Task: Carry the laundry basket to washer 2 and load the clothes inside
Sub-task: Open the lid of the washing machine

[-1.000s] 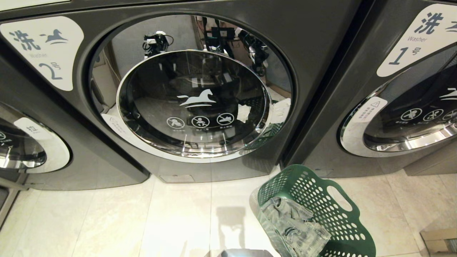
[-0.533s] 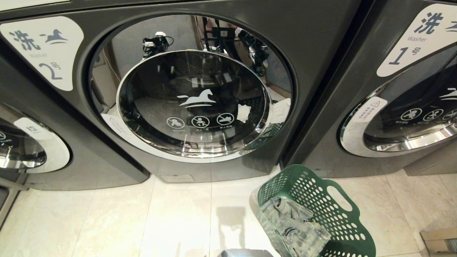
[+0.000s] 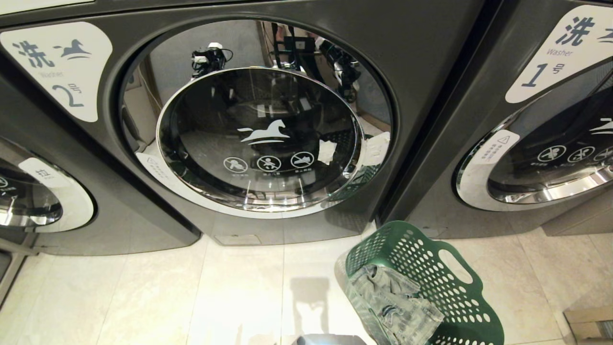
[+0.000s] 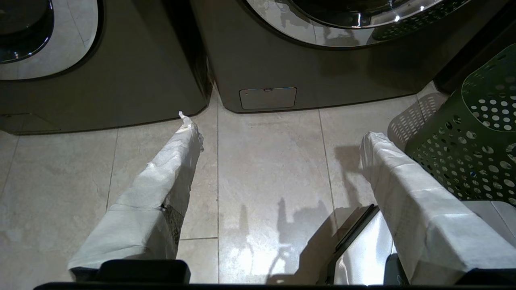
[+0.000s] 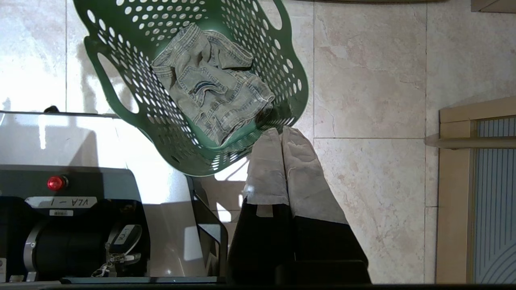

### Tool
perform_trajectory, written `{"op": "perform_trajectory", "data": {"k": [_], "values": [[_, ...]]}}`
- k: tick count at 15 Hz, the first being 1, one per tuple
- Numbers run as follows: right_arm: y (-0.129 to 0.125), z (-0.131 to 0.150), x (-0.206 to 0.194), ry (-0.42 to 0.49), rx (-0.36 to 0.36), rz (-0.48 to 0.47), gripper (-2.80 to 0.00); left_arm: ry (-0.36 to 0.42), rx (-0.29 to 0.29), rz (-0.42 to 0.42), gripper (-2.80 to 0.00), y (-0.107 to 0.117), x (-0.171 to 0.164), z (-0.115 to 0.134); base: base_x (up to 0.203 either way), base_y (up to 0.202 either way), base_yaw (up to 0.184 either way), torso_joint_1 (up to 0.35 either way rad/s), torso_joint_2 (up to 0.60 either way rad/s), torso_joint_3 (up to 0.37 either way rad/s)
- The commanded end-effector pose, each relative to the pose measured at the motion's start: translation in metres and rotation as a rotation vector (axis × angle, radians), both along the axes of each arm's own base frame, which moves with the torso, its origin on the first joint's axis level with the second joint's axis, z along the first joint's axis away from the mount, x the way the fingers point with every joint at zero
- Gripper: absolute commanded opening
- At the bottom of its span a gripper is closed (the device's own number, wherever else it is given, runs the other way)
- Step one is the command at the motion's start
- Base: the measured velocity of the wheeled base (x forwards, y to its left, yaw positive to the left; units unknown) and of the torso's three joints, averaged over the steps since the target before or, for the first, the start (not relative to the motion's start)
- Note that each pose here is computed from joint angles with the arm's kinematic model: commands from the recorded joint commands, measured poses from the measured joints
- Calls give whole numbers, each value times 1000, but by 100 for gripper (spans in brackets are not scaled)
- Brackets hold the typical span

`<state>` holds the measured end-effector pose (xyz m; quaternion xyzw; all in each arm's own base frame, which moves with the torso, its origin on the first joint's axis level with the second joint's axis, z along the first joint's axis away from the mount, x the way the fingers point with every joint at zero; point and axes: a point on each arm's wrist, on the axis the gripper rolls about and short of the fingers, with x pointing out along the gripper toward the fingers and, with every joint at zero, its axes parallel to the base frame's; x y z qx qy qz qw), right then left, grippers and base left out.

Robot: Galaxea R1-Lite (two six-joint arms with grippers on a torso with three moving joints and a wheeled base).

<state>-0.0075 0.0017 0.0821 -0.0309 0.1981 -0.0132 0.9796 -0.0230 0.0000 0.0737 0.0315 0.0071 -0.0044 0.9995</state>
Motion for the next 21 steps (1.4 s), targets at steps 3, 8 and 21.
{"op": "perform_trajectory", "data": {"k": [3,8,21], "values": [[0,0,0,4,-1,0,-280,1,-6,1,0,0,0,0,0,0,0,0,0,0],[0,0,0,5,-3,2,-280,2,-1,-4,0,0,0,0,0,0,0,0,1,29],[0,0,0,5,-7,6,-280,2,-2,-4,0,0,0,0,0,0,0,3,3,197]]}}
